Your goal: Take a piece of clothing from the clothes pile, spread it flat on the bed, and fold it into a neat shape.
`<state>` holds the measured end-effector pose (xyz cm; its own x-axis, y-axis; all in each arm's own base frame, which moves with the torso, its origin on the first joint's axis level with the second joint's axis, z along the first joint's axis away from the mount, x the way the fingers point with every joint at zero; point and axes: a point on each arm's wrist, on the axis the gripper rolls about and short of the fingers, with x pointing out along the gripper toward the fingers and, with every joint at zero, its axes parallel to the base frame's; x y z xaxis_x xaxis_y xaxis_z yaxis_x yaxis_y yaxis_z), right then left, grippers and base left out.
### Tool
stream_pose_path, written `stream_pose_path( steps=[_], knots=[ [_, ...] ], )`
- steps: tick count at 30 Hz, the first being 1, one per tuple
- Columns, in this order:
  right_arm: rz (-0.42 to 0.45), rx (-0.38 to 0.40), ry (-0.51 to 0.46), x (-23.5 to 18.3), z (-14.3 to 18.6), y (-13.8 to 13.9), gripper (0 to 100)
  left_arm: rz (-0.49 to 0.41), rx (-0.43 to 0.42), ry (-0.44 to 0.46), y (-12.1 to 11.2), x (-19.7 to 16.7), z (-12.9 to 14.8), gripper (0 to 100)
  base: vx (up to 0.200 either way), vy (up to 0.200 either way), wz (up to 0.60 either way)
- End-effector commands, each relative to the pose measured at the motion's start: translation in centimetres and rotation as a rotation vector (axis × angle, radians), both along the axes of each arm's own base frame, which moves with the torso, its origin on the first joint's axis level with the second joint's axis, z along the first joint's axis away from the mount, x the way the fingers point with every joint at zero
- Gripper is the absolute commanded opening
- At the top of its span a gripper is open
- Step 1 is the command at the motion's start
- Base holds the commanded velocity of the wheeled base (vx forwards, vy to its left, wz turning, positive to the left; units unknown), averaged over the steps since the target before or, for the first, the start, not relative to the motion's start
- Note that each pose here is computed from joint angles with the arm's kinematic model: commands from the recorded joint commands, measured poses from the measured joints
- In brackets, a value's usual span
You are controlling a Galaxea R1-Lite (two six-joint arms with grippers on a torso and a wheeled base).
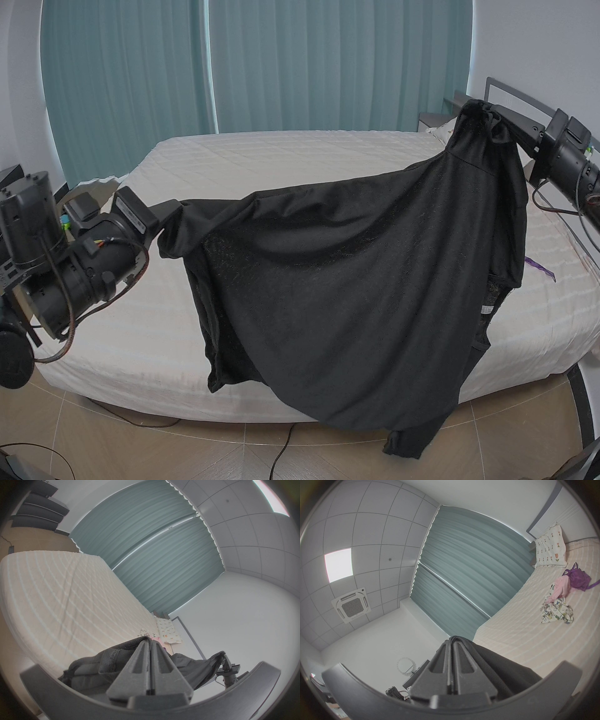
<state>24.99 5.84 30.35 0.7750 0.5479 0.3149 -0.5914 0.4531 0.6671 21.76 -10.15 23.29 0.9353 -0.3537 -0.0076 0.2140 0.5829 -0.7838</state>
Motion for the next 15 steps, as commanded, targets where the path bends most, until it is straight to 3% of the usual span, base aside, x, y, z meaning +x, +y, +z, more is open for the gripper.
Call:
stream_pose_path(
  steps=[1, 8, 15],
  knots=[
    [-0.007, -0.028, 0.045, 4.3, -3.0, 0.7, 0, 0.03, 0.041, 0.091, -0.8, 3.8, -2.5, 0, 0.2, 0.0, 0.0],
    [-0.009, -0.029, 0.026, 7.0, -3.0, 1.3, 0, 0.038, 0.073, 0.159, -1.6, 6.2, -4.8, 0, 0.2, 0.0, 0.0],
    [-0.012, -0.039, 0.072, 9.4, -4.7, 1.9, 0, 0.062, 0.091, 0.203, -2.1, 9.1, -6.6, 0, 0.2, 0.0, 0.0]
  ],
)
